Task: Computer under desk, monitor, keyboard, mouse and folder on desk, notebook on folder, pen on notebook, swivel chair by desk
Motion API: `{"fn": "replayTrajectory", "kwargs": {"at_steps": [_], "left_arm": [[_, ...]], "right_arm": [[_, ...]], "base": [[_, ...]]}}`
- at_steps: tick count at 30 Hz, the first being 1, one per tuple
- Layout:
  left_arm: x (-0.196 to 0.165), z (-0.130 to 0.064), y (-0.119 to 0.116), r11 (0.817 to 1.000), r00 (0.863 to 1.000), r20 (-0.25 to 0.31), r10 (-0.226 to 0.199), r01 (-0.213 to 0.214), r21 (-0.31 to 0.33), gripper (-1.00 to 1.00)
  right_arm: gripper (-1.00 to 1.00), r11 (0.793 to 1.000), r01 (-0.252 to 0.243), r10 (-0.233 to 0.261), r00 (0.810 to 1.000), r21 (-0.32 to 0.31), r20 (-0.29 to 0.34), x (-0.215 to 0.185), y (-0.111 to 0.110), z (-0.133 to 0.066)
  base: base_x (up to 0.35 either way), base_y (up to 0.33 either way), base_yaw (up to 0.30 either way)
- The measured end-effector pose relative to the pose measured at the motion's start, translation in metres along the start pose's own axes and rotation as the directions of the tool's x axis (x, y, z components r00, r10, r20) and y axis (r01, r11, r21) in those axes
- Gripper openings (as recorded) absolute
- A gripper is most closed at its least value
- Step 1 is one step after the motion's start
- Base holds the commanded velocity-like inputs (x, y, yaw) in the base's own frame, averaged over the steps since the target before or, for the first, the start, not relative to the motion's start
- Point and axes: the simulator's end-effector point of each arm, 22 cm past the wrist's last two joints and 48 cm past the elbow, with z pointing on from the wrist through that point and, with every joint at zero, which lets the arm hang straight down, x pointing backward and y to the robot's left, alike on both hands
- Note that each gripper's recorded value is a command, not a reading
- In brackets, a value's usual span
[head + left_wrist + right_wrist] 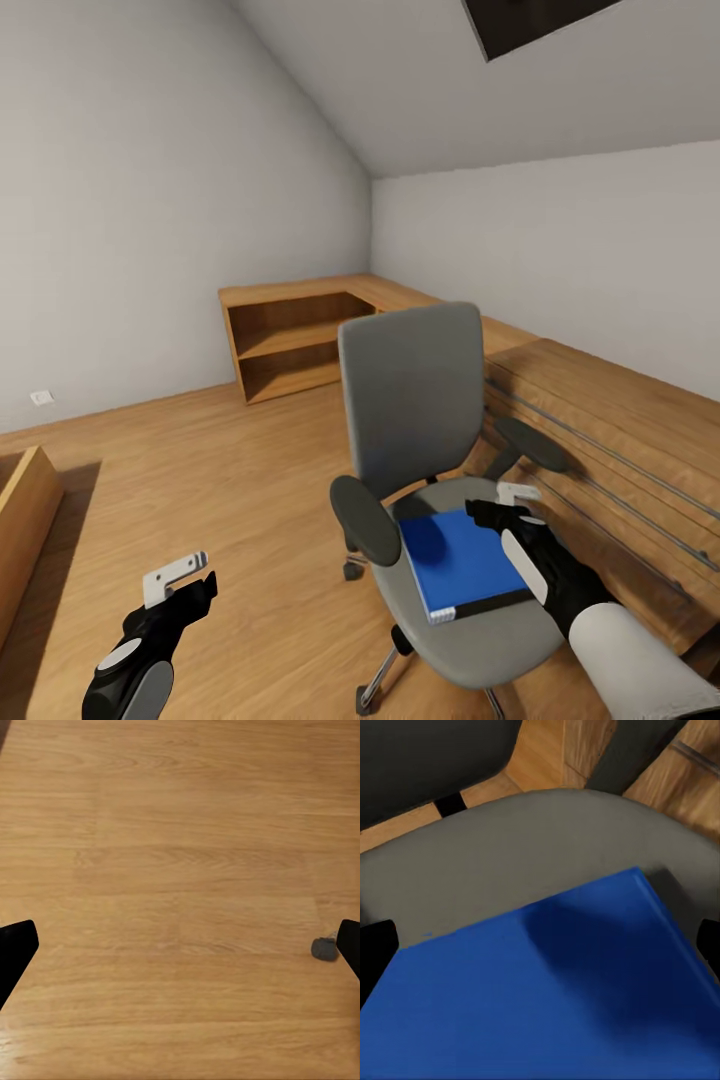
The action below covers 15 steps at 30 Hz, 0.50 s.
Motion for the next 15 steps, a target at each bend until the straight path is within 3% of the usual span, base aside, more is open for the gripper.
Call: {"fn": "replayTrajectory", "kwargs": {"at_steps": [9, 15], "left_arm": [[0.018, 0.009, 0.003, 1.0, 1.0, -0.003, -0.001, 0.001, 0.0, 1.0], [0.019, 0.01, 0.003, 1.0, 1.0, -0.005, 0.0, 0.0, 0.001, 1.0]], "right_arm": [[1.0, 1.0, -0.005, 0.004, 1.0, 0.014, 0.023, 0.02, -0.013, 0.021], [1.0, 1.0, -0.009, 0.009, 0.999, -0.005, 0.047, 0.017, -0.013, 0.024]], "base": [[0.0, 0.0, 0.0], [0.0, 0.0, 0.0]]}}
